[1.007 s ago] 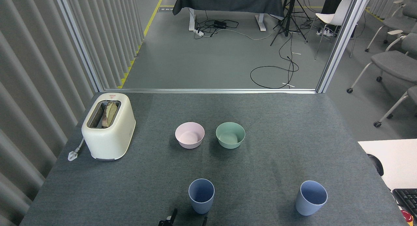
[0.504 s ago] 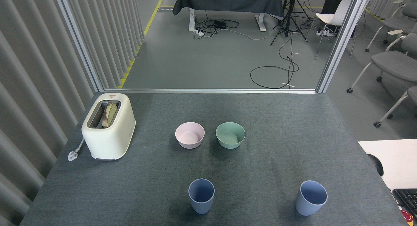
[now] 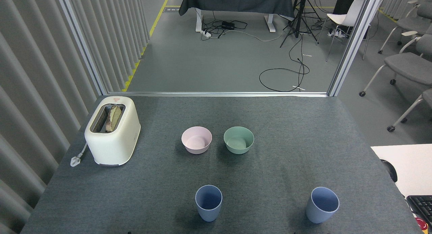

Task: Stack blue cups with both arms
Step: 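Reach the right gripper to the other blue cup and grasp it, then lift the blue cup with the right gripper and move it over the first cup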

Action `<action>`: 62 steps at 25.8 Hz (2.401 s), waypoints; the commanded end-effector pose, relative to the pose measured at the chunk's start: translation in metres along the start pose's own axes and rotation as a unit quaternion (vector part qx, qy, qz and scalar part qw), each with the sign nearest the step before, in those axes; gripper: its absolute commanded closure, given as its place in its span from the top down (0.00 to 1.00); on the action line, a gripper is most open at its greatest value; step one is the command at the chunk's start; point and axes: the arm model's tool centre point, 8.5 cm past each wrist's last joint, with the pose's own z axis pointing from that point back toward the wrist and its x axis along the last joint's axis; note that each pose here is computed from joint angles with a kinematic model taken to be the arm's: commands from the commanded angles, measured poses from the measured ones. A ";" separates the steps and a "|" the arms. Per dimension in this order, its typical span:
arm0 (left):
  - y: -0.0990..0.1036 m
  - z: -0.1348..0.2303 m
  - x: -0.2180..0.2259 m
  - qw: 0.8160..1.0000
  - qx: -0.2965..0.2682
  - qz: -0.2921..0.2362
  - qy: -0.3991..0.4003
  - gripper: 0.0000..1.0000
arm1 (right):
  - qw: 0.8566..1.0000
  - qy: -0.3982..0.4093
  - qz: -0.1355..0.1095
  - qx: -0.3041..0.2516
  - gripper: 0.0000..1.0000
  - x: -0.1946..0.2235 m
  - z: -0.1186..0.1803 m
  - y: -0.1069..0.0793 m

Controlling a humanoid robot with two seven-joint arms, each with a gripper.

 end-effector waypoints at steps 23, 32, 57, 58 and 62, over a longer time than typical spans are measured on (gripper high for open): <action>-0.006 0.002 -0.003 1.000 -0.008 0.000 0.007 1.00 | 0.999 0.016 0.032 -0.010 1.00 -0.040 -0.074 -0.024; -0.006 0.002 -0.003 1.000 -0.008 0.000 0.007 1.00 | 0.999 0.010 0.033 -0.007 0.73 -0.035 -0.085 -0.023; -0.005 0.000 -0.001 1.000 -0.004 0.004 0.007 1.00 | 0.971 -0.205 0.071 -0.098 0.69 0.233 -0.111 -0.136; -0.004 0.000 0.000 1.000 -0.003 0.005 0.006 1.00 | 0.970 -0.212 0.072 -0.095 0.70 0.236 -0.107 -0.133; -0.005 0.000 0.000 1.000 -0.004 0.004 0.007 1.00 | 0.967 -0.224 0.073 -0.093 0.70 0.244 -0.099 -0.129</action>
